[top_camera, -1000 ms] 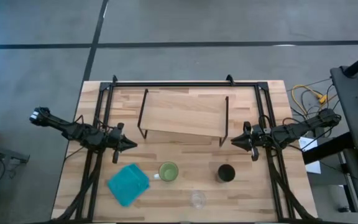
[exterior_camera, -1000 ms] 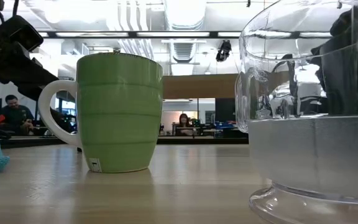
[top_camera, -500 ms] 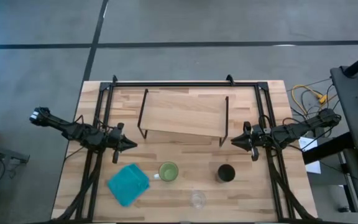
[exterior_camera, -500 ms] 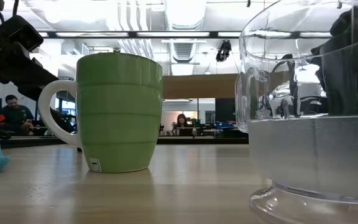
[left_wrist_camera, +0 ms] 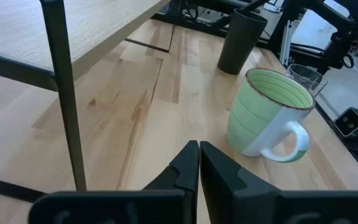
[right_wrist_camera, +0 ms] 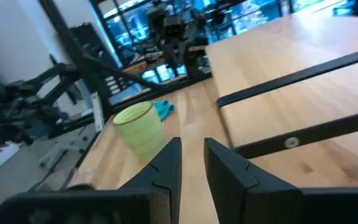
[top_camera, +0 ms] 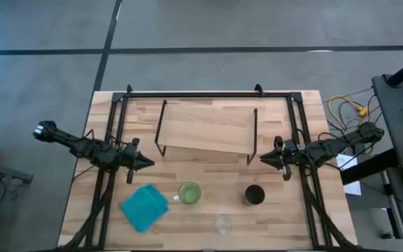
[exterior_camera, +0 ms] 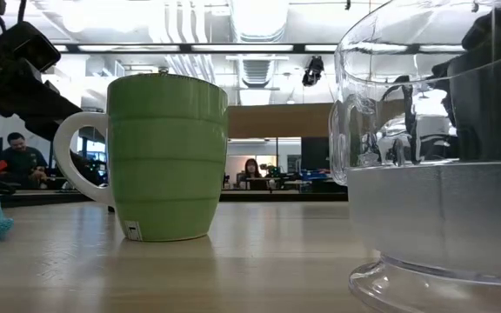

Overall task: Stack small to large cups/mugs on shelf
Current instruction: Put the transparent mug on the shelf

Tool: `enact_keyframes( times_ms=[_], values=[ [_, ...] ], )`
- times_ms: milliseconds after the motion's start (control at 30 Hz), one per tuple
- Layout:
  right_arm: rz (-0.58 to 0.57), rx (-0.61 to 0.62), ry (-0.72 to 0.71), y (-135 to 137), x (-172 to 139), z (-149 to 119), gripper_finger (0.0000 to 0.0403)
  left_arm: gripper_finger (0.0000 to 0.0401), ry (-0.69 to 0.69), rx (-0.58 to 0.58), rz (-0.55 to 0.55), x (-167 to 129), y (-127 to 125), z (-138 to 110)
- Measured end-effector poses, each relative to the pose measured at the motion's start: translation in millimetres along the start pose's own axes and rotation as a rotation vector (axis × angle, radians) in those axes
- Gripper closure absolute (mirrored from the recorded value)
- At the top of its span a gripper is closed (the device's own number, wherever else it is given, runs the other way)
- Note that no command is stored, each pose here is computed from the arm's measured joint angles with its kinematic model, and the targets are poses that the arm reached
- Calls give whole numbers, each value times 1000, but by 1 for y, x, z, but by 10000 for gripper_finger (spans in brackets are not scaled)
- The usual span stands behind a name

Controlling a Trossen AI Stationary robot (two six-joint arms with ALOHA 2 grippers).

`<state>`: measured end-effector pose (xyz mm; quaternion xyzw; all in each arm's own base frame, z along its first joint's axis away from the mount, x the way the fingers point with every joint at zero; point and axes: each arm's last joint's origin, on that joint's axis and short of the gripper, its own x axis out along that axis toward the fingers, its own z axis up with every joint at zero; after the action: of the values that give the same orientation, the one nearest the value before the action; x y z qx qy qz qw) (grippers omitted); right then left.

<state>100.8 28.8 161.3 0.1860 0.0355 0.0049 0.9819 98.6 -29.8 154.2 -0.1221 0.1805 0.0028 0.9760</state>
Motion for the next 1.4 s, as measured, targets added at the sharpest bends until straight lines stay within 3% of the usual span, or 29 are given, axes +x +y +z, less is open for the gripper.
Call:
enact_keyframes(
  times_ms=[67, 267, 467, 567, 667, 867, 1000, 1100, 1233, 1333, 1400],
  values=[
    [-20, 0, -7, -1, 0, 0, 339, 401, -1, 35, 4, 0, 0, 0],
    [-56, 83, -88, 0, 0, 6, 339, 401, -5, 299, 22, 0, 1, 0],
    [-39, 215, -116, 1, -1, 9, 339, 401, -41, 398, 67, 1, 1, 3],
    [-27, 349, -135, 1, -1, 11, 339, 401, -158, 301, 32, 0, -3, 14],
    [-11, 382, -161, 3, -1, 15, 339, 401, -236, 212, 5, -1, -6, 21],
    [16, 307, -228, 14, -7, 46, 339, 401, -339, 121, -30, -4, -9, 31],
    [17, 182, -264, 24, -14, 77, 339, 401, -506, -33, -100, -12, -13, 48],
    [7, 99, -266, 32, -18, 100, 339, 401, -582, -36, -117, -16, -14, 55],
    [-2, 29, -267, 44, -20, 130, 339, 401, -617, -101, -145, -21, -16, 63],
    [-4, -14, -247, 54, -21, 153, 339, 401, -608, -97, -144, -33, -21, 87],
    [6, -39, -224, 60, -22, 167, 339, 401, -531, -45, -113, -42, -26, 107]
  ],
)
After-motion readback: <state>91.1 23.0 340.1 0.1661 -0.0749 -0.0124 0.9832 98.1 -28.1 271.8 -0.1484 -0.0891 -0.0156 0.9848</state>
